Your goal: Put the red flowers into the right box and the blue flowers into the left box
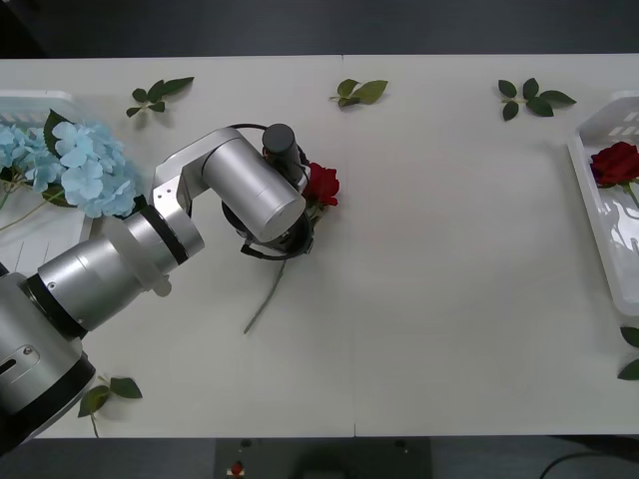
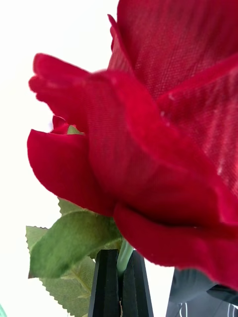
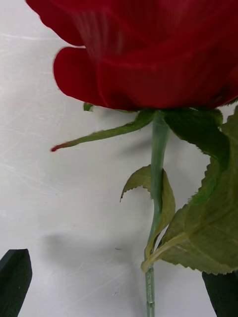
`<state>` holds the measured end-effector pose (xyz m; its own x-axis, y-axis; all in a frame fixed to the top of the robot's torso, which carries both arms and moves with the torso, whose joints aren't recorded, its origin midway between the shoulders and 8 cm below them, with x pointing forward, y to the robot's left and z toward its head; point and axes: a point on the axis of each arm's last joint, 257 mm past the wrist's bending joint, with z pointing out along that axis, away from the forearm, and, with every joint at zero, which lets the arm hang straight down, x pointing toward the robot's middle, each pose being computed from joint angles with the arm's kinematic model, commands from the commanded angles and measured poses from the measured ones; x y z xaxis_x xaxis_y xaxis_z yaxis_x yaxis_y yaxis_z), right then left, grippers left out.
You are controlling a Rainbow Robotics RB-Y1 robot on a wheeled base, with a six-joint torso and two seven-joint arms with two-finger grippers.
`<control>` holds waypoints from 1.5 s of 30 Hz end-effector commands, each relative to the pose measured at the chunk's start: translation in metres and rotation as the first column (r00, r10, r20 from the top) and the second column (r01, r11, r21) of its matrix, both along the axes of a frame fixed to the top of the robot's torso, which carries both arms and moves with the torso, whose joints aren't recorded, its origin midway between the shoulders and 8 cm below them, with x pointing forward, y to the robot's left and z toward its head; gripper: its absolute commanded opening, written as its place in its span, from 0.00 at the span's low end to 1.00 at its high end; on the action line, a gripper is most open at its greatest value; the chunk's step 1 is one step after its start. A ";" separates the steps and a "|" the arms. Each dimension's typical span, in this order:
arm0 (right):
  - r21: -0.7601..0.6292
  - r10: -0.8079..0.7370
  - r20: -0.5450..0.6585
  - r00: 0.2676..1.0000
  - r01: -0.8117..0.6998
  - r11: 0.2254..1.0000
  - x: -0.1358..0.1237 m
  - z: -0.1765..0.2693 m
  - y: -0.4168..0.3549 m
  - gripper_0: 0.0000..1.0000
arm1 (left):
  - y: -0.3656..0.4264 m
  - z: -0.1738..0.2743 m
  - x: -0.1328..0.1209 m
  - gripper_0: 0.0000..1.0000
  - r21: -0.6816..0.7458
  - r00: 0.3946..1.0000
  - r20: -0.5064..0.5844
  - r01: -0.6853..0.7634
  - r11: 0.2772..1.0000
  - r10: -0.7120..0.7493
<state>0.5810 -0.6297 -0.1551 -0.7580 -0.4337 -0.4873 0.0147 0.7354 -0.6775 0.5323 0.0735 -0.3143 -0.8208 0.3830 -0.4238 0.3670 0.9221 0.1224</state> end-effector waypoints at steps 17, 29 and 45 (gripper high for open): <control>-0.075 -0.004 0.067 0.998 0.009 0.997 0.011 0.025 -0.024 0.82 | -0.025 0.010 -0.001 1.00 -0.005 0.996 -0.017 0.089 0.996 -0.089; 0.031 -0.001 0.091 0.996 -0.002 1.000 0.014 0.020 -0.012 0.96 | -0.022 0.003 -0.003 1.00 0.019 0.995 -0.026 0.098 0.995 -0.098; 0.524 0.186 0.195 0.963 -0.262 0.810 0.041 0.001 0.153 1.00 | -0.020 -0.004 -0.006 0.24 0.042 0.993 -0.030 0.112 0.993 -0.111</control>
